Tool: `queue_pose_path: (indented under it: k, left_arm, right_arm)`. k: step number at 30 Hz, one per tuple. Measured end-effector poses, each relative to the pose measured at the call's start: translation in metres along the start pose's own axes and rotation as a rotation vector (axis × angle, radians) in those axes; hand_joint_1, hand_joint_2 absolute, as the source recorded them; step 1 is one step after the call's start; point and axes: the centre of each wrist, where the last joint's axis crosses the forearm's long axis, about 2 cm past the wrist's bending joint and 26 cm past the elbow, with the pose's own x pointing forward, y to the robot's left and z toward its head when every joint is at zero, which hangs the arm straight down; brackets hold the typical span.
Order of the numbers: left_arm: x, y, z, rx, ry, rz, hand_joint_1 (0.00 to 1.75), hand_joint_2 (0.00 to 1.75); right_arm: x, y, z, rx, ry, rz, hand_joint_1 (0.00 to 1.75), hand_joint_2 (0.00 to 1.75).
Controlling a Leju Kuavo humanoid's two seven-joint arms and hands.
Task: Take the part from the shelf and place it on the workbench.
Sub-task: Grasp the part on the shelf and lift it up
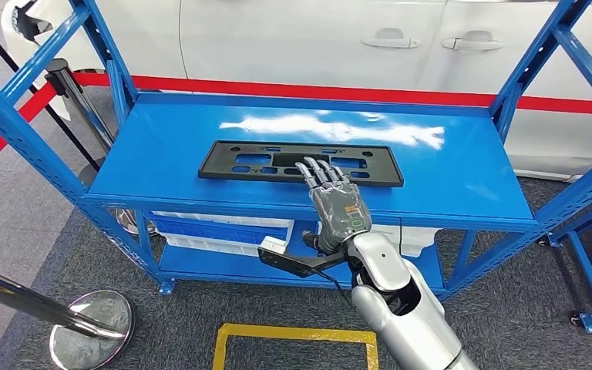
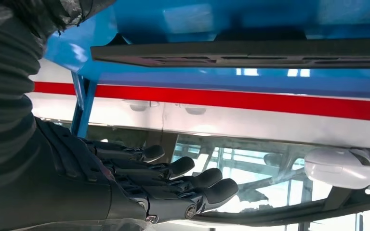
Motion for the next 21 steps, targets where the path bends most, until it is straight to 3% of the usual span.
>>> queue_pose_path:
  k: [21]
  left_arm:
    - [0.0, 0.003, 0.0, 0.008, -0.003, -0.008, 0.0, 0.0]
  right_arm:
    - [-0.003, -0.003, -0.012, 0.021, 0.024, -0.038, 0.0, 1.75]
